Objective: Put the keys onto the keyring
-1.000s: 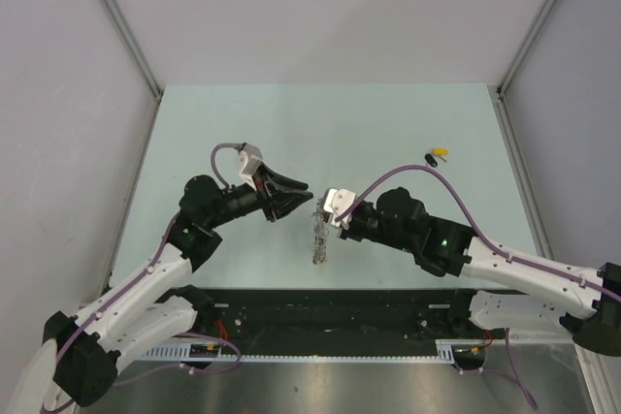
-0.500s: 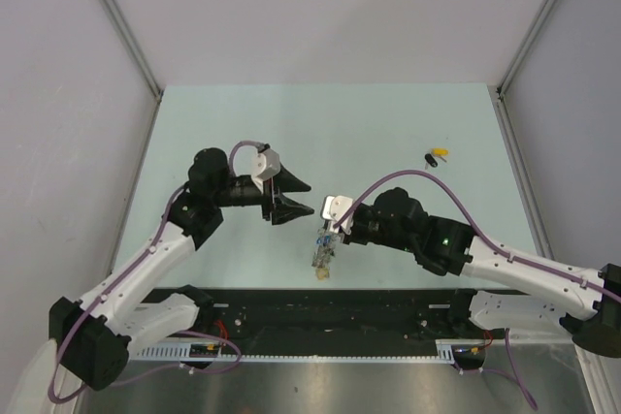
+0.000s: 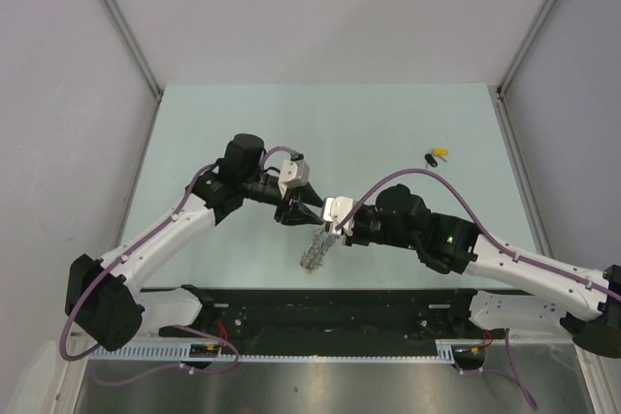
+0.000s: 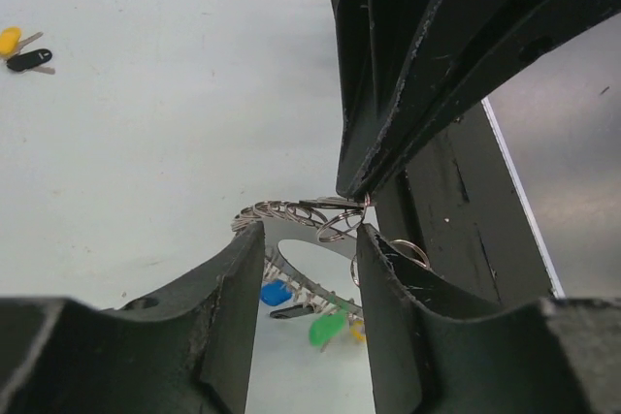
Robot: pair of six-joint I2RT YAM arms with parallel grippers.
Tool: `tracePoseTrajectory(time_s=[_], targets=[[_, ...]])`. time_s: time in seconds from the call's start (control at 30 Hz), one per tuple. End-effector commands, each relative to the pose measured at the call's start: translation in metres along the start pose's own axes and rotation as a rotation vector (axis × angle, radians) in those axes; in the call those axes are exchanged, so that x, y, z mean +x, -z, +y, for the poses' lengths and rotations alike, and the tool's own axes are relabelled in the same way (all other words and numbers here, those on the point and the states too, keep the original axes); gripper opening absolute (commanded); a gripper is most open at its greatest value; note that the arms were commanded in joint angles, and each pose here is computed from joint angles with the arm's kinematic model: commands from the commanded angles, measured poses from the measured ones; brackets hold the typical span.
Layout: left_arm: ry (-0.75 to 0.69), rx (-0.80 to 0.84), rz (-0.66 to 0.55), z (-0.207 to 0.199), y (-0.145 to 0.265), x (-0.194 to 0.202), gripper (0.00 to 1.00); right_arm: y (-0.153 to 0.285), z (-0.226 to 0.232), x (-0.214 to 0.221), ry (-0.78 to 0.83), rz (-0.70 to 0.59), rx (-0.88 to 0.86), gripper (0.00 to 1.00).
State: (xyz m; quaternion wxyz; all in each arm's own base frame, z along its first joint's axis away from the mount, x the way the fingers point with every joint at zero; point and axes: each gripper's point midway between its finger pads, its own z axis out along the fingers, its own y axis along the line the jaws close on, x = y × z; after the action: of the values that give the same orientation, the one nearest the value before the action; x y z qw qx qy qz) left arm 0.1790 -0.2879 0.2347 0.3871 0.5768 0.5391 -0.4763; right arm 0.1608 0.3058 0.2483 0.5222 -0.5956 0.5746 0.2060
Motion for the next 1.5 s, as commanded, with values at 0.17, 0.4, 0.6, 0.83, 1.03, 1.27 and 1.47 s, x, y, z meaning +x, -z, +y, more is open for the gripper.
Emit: tracePoseTrajectory(time_s=[0.17, 0.4, 0.6, 0.83, 1.03, 1.27, 1.47], targets=[[-0.046, 0.197, -0.032, -0.032, -0.003, -0.009, 0.43, 0.009, -0.011, -0.041, 0.031, -0.112, 0.013, 0.0], [-0.022, 0.253, -0.029, -0.037, -0.007, -0.004, 0.43, 0.009, -0.009, -0.044, 0.031, -0.122, -0.003, 0.0], [-0.02, 0.292, -0.045, -0.044, -0.009, -0.005, 0.52, 0.009, -0.008, -0.044, 0.032, -0.119, -0.01, 0.0], [-0.009, 0.343, -0.06, -0.056, -0.011, -0.008, 0.49, 0.004, -0.006, -0.041, 0.029, -0.111, -0.019, 0.0], [-0.004, 0.334, -0.043, -0.06, -0.01, -0.006, 0.35, 0.005, -0.008, -0.041, 0.028, -0.108, -0.012, 0.0], [0.006, 0.298, -0.011, -0.061, -0.007, 0.002, 0.32, 0.009, -0.012, -0.032, 0.02, -0.074, 0.006, 0.0], [0.025, 0.284, 0.007, -0.062, -0.006, 0.007, 0.35, 0.013, -0.013, -0.027, 0.015, -0.057, 0.009, 0.0]])
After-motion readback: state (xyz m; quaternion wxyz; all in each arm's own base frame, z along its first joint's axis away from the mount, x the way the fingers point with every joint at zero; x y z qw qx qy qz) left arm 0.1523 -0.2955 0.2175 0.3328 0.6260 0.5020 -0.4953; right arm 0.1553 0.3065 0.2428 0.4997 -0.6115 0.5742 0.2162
